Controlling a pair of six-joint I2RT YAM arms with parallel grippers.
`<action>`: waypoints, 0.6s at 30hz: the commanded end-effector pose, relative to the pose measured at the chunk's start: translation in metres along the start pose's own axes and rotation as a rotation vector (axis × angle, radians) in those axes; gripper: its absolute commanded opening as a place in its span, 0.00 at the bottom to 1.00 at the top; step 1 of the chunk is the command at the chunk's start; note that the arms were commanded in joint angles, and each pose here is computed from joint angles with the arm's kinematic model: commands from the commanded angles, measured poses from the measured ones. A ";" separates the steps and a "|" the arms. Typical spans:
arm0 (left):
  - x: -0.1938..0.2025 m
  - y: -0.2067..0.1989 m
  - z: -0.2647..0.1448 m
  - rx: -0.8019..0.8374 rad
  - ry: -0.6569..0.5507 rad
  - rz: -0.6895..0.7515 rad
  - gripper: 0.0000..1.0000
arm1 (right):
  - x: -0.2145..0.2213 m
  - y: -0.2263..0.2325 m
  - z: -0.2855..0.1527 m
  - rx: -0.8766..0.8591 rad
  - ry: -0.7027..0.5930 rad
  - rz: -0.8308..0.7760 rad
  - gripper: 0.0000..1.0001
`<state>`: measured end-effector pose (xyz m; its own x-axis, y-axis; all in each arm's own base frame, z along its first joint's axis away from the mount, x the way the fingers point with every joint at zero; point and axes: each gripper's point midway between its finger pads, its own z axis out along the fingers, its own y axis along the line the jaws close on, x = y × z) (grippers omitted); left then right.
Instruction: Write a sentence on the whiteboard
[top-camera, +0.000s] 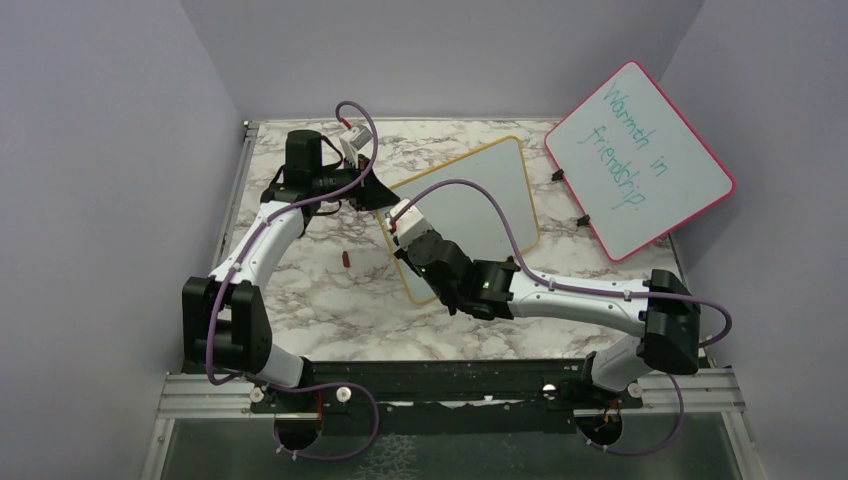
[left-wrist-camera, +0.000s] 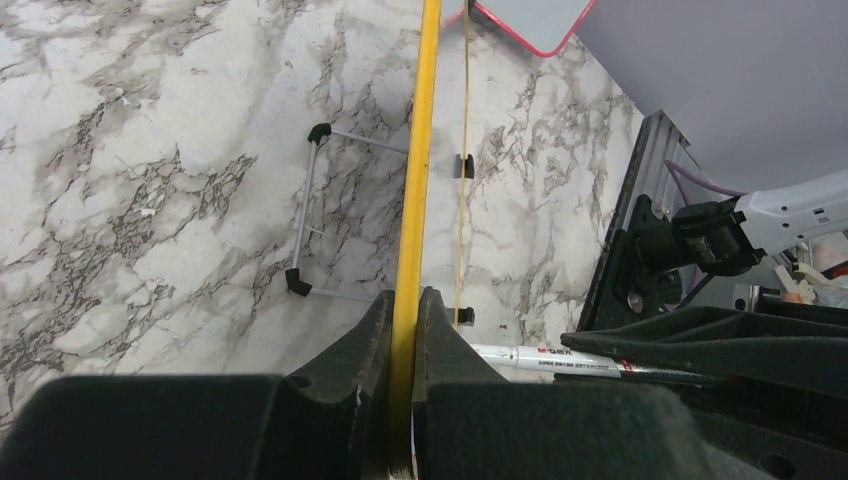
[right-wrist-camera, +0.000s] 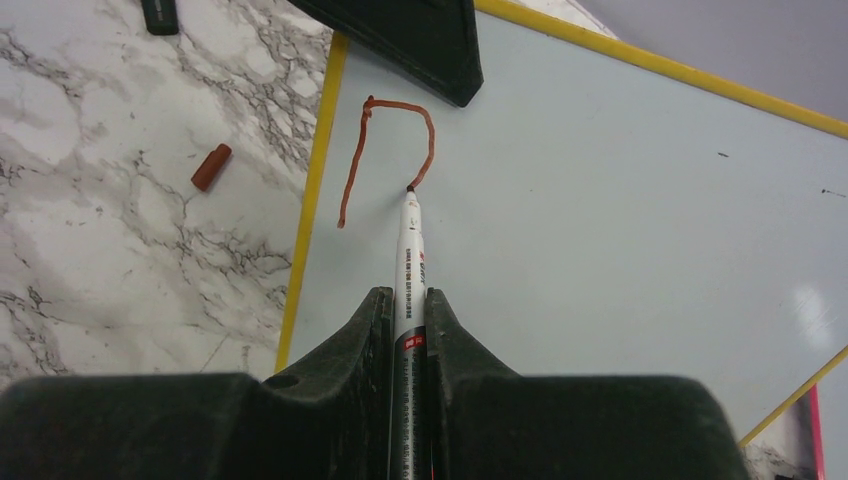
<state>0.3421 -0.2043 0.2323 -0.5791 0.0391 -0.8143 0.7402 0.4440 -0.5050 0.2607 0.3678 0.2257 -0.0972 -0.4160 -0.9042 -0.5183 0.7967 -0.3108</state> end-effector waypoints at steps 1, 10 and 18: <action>0.022 0.039 0.003 -0.151 0.057 0.002 0.00 | 0.011 0.007 -0.005 -0.052 0.036 -0.004 0.00; 0.023 0.039 0.003 -0.151 0.058 -0.001 0.00 | 0.012 0.013 -0.007 -0.084 0.048 -0.001 0.00; 0.023 0.039 0.003 -0.153 0.058 -0.001 0.00 | 0.012 0.017 -0.008 -0.109 0.056 -0.001 0.01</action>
<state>0.3426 -0.2040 0.2318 -0.5804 0.0386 -0.8134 0.7389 0.4450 -0.5060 0.2525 0.3710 0.2163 -0.1233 -0.4292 -0.8947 -0.5683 0.7697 -0.2909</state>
